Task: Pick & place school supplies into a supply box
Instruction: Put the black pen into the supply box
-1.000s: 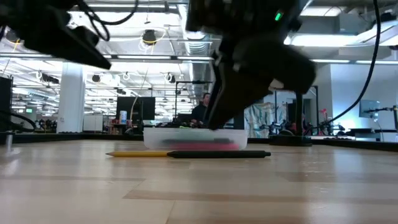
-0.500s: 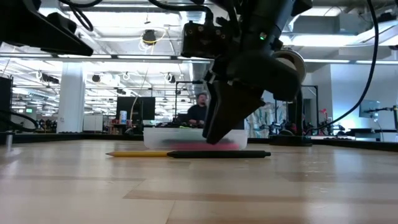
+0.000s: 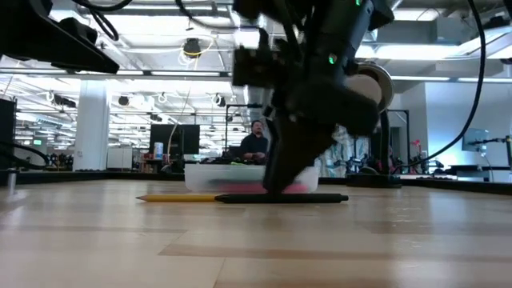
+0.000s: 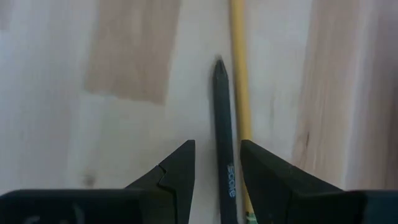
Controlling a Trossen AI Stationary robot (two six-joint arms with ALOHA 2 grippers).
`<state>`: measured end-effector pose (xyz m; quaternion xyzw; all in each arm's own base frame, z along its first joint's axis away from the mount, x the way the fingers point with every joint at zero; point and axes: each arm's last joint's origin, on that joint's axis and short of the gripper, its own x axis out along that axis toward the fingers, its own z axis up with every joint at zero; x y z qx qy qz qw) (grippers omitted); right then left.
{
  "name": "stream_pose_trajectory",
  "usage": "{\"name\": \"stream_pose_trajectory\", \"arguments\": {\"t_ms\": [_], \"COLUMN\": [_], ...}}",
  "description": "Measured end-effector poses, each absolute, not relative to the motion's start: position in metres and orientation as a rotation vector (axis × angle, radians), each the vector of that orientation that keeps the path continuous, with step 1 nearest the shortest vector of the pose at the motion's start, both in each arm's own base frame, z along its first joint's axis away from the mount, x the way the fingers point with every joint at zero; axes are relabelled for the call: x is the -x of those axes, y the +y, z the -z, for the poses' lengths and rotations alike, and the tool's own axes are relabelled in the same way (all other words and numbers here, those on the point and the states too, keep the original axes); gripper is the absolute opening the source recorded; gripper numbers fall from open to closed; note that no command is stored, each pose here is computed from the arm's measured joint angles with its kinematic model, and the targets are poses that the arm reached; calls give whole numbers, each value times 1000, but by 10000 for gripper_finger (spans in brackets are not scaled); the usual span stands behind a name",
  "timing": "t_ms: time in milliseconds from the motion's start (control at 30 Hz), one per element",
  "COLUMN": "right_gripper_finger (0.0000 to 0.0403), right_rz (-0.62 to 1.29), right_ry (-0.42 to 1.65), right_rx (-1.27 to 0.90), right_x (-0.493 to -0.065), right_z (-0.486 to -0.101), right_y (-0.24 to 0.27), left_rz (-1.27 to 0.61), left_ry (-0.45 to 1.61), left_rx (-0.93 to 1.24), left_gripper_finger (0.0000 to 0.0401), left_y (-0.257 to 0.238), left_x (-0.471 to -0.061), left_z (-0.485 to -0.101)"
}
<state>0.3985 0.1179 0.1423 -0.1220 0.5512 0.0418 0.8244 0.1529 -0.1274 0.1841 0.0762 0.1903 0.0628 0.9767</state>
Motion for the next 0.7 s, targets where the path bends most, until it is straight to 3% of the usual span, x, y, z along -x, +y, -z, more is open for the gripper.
{"name": "stream_pose_trajectory", "arguments": {"t_ms": [700], "right_gripper_finger": [109], "right_rz": [2], "right_ry": [1309], "right_rx": [187], "right_x": [-390], "right_z": [-130], "right_y": [115], "left_rz": [-128], "left_ry": [390], "left_rx": [-145], "left_gripper_finger": [164], "left_y": [-127], "left_x": [-153], "left_z": [-183]}}
